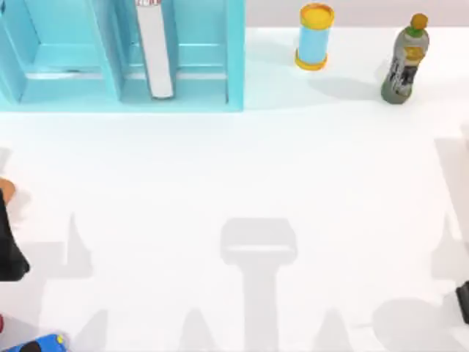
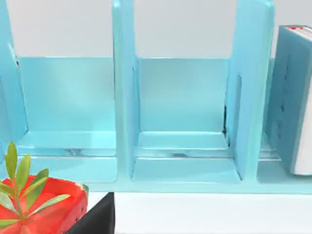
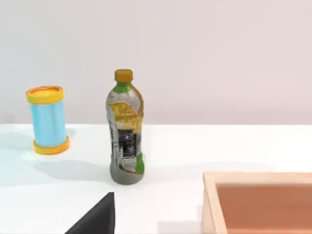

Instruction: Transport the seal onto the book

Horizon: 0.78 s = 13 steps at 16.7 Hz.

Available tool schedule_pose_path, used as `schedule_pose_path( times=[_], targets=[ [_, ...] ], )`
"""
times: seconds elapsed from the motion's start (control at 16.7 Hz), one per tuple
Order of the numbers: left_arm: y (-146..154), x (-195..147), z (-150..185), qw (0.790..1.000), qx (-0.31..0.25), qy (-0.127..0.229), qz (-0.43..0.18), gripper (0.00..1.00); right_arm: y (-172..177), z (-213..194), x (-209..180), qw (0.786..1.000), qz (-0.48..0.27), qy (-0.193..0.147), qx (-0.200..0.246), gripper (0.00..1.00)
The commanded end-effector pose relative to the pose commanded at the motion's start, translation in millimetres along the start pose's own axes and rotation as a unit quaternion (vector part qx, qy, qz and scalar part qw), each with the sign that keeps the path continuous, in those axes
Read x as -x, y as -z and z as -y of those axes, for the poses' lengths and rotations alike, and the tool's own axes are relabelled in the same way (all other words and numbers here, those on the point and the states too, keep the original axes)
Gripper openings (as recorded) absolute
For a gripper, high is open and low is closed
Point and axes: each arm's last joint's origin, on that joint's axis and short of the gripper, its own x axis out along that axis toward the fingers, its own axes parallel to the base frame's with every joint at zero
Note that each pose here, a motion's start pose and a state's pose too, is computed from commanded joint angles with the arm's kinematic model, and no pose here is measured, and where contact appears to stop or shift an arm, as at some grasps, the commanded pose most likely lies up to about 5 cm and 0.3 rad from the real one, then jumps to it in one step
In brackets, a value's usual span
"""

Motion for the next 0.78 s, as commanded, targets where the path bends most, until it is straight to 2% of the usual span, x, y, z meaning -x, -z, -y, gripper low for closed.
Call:
schedule_pose_path(
  times=[0.24, 0.48, 0.78],
  targets=[
    [-3, -1, 1, 1.000, 0.002, 0.004, 0.000, 1.00, 0, 0, 0, 1.000, 0.000, 0.000, 0.000, 1.00],
    [-21, -12, 7, 1.000, 0.014, 0.021, 0.001, 1.00, 0, 0, 0, 1.000, 0.000, 0.000, 0.000, 1.00],
    [-56, -56, 25, 0.999, 0.029, 0.039, 0.003, 1.00, 0, 0, 0, 1.000, 0.000, 0.000, 0.000, 1.00]
  ],
)
